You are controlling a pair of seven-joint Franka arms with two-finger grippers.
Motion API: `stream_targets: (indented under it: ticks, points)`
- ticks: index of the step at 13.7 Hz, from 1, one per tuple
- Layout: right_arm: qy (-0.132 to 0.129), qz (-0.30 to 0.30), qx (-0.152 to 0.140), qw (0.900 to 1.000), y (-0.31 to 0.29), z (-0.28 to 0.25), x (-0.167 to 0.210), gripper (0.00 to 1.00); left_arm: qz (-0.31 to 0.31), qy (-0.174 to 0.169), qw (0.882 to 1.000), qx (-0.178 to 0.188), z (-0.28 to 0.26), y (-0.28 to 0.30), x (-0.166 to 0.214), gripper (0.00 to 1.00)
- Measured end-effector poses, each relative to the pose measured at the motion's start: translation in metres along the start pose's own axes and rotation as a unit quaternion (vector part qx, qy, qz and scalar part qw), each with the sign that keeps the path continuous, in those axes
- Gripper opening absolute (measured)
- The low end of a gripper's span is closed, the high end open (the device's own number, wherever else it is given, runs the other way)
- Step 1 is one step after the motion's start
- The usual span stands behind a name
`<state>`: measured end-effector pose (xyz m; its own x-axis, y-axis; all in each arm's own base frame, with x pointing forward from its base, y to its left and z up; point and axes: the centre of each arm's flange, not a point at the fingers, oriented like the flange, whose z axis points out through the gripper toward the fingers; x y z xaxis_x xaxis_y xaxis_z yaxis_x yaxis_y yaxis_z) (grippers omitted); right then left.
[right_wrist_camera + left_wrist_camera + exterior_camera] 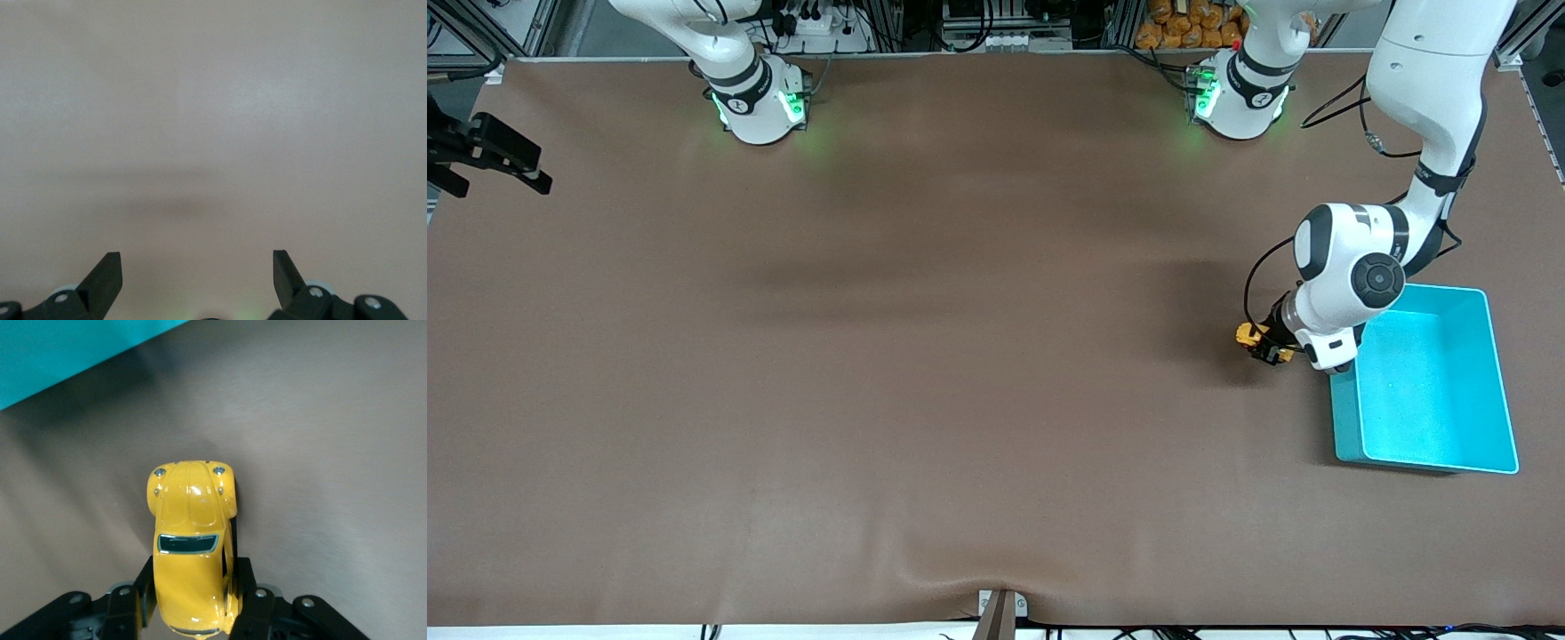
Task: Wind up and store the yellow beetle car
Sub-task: 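Lower the left gripper and grasp the yellow car, then lift the car with the left gripper over the turquoise bin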
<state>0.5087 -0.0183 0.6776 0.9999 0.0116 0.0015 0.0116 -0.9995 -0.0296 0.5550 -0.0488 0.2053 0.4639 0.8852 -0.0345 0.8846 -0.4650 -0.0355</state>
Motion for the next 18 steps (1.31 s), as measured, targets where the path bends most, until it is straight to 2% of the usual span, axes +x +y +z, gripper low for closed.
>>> stream_targets:
  ticks: [2,4,6,10,14,18]
  points:
    - [0.002,0.0,0.0,1.0,0.0,-0.004,-0.001,1.0,0.02,0.024,0.999,-0.019,-0.041,0.01,0.001,0.5]
    - [0.005,-0.001,0.0,1.0,-0.001,-0.007,-0.001,1.0,0.055,0.047,0.997,-0.002,-0.085,0.019,0.003,0.5]
    - [0.008,0.0,0.0,1.0,0.001,-0.009,-0.001,1.0,0.098,0.053,0.994,0.014,-0.132,0.03,0.013,0.5]
    - [0.01,0.0,0.0,1.0,0.001,-0.012,-0.001,1.0,0.171,0.062,0.983,0.011,-0.176,0.021,0.078,0.5]
    - [0.011,-0.002,0.0,1.0,-0.002,-0.013,-0.001,1.0,0.271,0.051,0.961,0.025,-0.157,0.001,0.148,0.5]
    - [0.014,-0.002,0.0,1.0,-0.001,-0.016,-0.001,1.0,0.384,0.025,0.922,0.041,-0.124,-0.025,0.201,0.5]
